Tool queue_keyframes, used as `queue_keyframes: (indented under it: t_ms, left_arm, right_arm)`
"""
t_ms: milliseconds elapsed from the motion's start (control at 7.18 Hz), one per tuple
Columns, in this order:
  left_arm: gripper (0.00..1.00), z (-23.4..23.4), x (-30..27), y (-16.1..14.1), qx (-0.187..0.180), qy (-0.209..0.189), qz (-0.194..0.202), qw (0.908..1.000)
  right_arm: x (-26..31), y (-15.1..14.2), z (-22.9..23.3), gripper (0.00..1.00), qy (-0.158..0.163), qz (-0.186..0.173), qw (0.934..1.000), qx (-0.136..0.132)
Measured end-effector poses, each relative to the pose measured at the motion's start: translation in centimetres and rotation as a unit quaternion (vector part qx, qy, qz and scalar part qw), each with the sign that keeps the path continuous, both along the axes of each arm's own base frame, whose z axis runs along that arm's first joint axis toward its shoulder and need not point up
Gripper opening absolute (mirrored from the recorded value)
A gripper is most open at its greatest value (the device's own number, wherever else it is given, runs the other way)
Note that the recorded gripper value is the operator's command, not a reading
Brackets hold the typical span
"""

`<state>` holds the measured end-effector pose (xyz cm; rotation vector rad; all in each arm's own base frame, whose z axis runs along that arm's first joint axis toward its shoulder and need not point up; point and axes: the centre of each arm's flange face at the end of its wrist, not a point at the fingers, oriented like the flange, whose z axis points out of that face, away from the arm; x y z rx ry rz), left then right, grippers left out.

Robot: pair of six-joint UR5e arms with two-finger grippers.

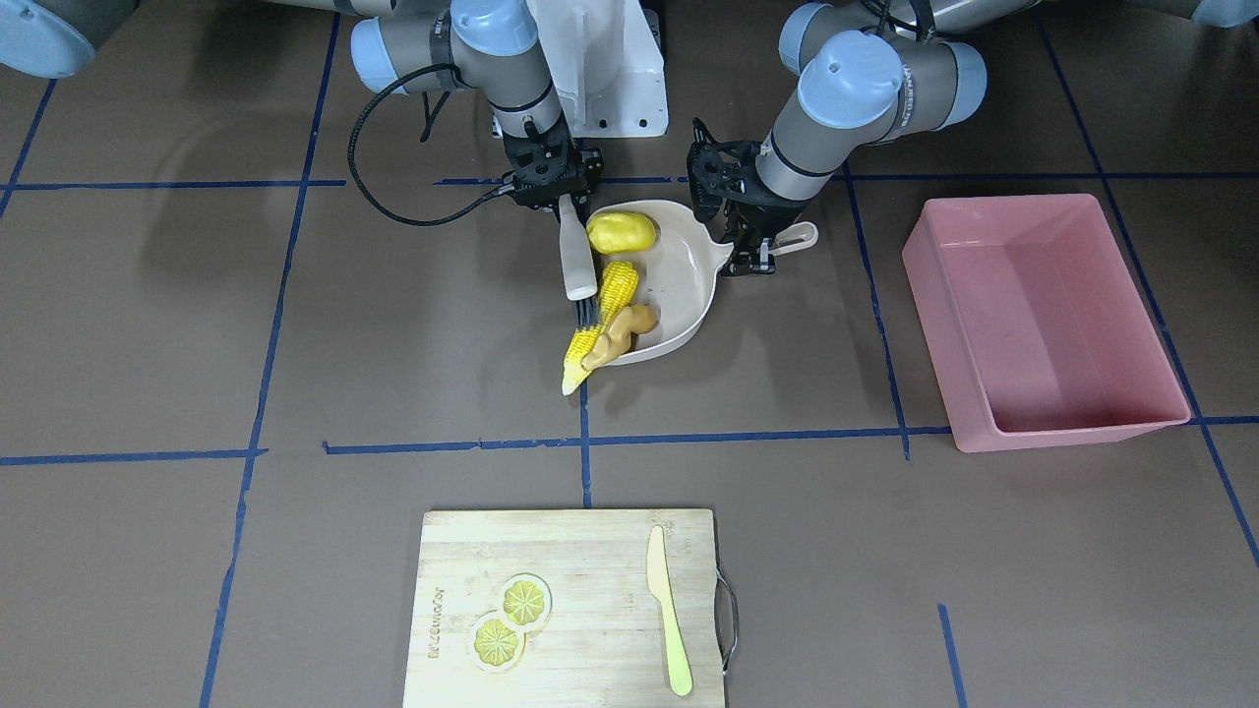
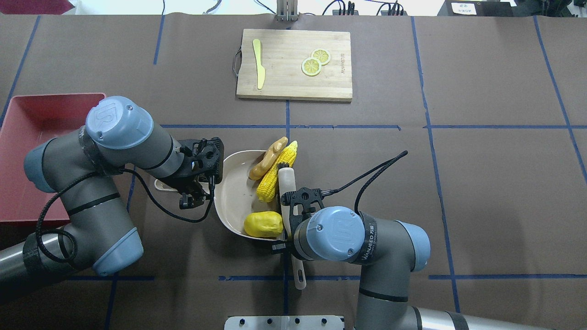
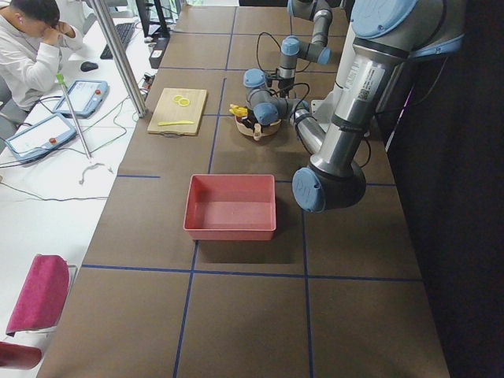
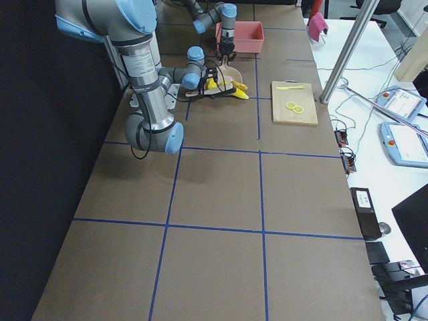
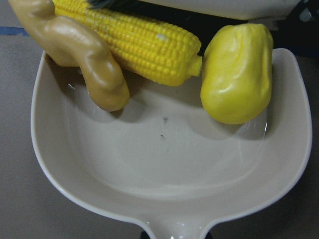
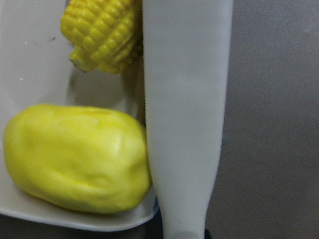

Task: Sweep and dump trash into bin
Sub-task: 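Sweep the ginger, potato and corn into the dustpan with the brush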

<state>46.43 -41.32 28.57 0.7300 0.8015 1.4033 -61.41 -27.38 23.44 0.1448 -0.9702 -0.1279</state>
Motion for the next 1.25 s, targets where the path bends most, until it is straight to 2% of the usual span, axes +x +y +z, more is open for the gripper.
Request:
queue_keyframes:
  t_ms: [1253]
  left_arm:
    - [0.00,-0.1,0.0,0.0,-0.008,0.001,-0.005,1.0000]
  right_arm:
    - [-1.1,1.6,-3.2,0.00,-0.021,-0.006,0.9996,0.016]
